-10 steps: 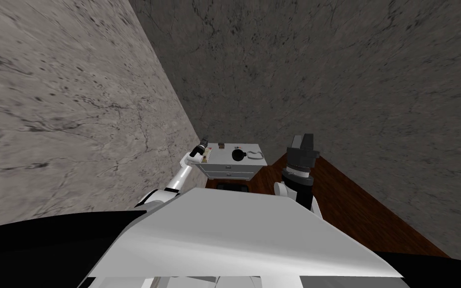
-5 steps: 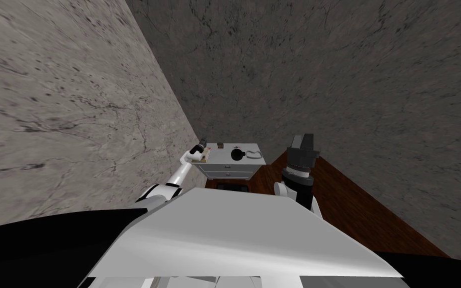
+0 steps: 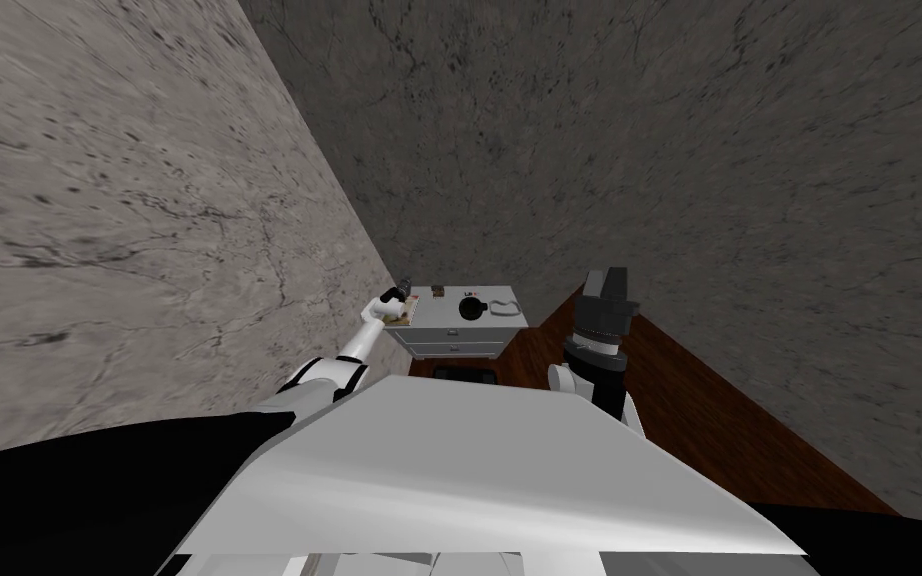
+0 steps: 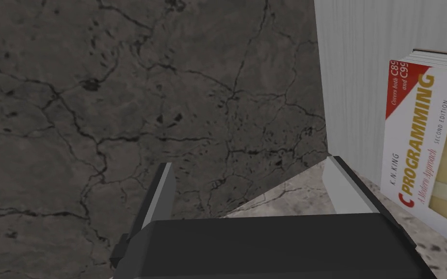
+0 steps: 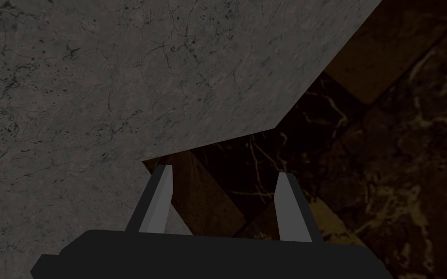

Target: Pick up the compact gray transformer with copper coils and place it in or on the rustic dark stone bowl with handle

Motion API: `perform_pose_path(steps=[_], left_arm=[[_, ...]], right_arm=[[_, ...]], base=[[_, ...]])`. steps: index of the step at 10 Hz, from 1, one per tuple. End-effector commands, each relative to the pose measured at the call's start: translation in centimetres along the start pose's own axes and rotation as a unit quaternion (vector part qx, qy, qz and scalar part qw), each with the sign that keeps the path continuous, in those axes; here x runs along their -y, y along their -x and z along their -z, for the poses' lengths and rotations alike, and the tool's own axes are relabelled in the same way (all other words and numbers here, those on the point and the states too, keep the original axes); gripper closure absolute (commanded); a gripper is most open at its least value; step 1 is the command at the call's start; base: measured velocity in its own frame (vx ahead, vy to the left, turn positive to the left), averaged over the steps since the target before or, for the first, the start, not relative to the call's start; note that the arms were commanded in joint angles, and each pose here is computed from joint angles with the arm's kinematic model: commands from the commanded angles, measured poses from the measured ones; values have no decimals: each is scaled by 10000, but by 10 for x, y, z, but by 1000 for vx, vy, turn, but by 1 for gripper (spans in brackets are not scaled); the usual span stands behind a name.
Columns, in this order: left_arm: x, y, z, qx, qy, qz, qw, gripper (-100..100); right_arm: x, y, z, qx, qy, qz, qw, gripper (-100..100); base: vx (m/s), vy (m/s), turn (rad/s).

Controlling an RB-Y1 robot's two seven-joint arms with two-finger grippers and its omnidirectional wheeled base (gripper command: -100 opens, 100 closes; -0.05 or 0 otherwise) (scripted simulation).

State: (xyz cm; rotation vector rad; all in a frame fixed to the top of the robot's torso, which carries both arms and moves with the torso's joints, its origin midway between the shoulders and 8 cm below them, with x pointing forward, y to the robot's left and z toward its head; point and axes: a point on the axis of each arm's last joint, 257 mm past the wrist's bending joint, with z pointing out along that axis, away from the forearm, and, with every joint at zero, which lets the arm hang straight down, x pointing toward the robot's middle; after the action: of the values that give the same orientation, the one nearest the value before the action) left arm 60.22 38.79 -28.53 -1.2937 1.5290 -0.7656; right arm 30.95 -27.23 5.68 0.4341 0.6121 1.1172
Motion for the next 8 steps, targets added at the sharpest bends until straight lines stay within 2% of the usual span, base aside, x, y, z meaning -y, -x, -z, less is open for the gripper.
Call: perform_pose_path(steps=[1, 3, 5, 6, 7, 8], left_arm=[[-5, 8, -8, 44, 230, 110, 9997, -100], [-18, 10, -8, 70, 357, 118, 9993, -100], [-29, 16, -13, 114, 614, 232, 9978, -100], [-27, 19, -18, 122, 738, 344, 9966, -100], [-40, 21, -17, 148, 859, 355, 9956, -100], [-42, 23, -21, 158, 1024, 477, 9935, -100]], right_arm=[[0, 0, 0, 0, 0, 0, 10000, 0], [0, 0, 0, 0, 0, 0, 10000, 0], [0, 0, 0, 0, 0, 0, 10000, 0], [0, 0, 0, 0, 0, 0, 10000, 0], [0, 0, 0, 0, 0, 0, 10000, 0], [0, 0, 0, 0, 0, 0, 10000, 0]], base=[[-11, -20, -51], [-4, -11, -17], [-4, -14, -56], [-9, -20, -62], [-4, -19, -41], [0, -23, -70]])
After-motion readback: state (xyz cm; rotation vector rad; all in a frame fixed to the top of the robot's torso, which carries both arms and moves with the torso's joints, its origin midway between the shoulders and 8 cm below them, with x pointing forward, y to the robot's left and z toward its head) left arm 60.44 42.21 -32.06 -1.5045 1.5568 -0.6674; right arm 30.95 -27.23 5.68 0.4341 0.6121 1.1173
